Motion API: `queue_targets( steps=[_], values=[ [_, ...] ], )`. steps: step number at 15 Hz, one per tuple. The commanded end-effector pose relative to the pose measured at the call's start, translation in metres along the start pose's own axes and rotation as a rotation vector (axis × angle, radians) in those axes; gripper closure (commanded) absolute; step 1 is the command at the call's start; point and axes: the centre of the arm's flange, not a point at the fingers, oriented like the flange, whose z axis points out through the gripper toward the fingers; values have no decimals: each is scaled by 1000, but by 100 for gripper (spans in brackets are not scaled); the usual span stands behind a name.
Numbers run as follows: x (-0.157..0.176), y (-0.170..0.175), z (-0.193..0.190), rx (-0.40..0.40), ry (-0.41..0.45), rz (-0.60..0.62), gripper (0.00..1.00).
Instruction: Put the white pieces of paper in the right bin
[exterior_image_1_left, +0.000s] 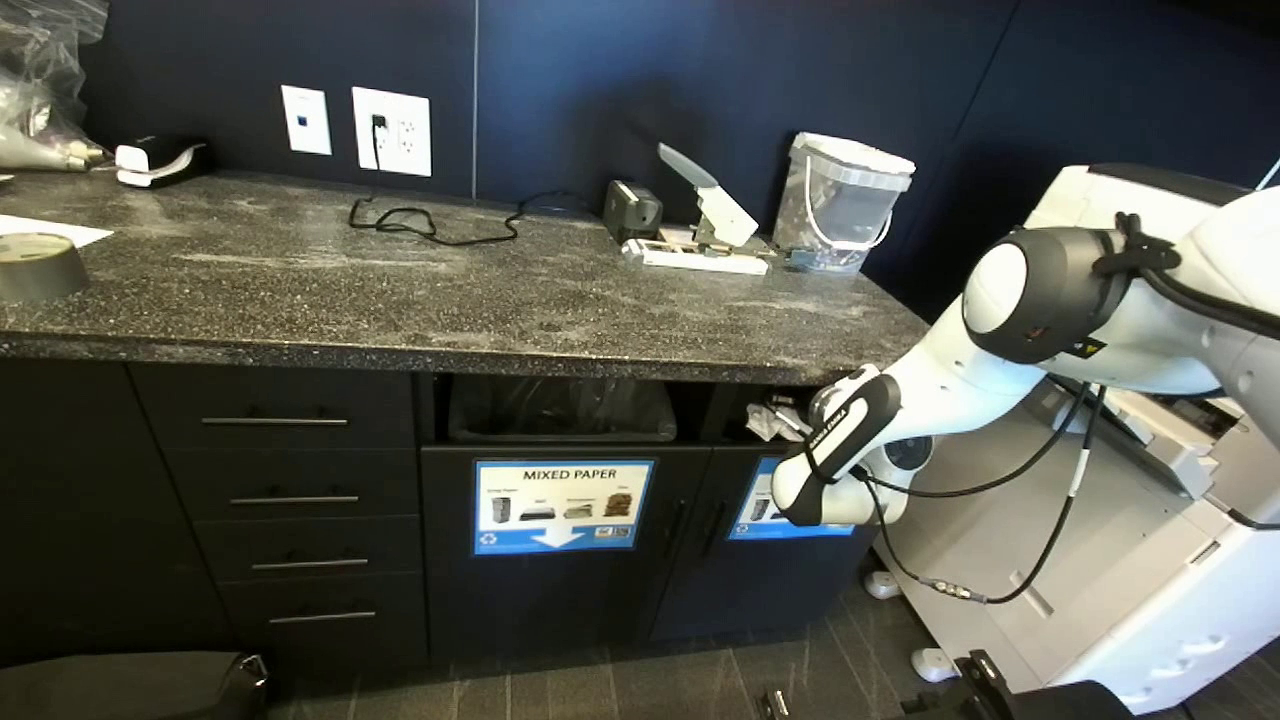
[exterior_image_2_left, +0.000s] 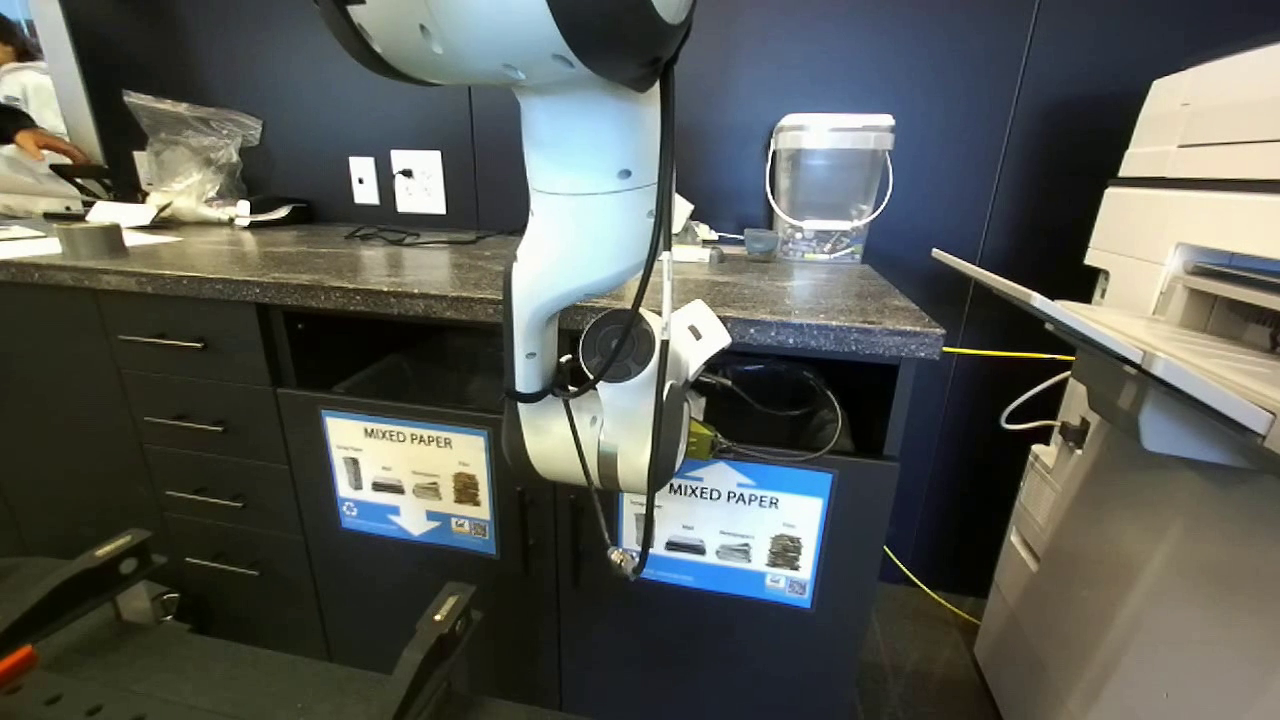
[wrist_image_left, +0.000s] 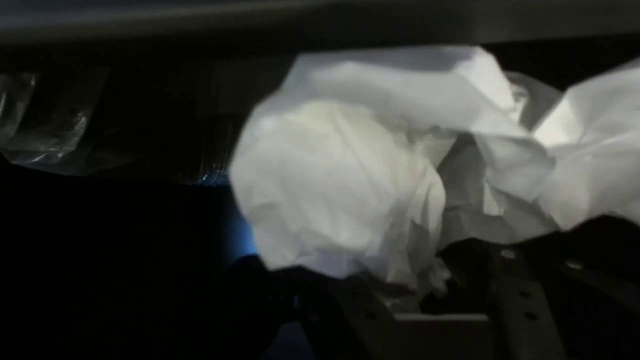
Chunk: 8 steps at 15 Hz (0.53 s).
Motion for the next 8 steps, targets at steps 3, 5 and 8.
queue_targets(
  steps=[3,5,8],
  values=[
    [8,-7,4,63,-2,-67,0],
    [12,-7,3,83,-10,-86,0],
    [19,-9,-2,100,-71,-127,0]
  ],
)
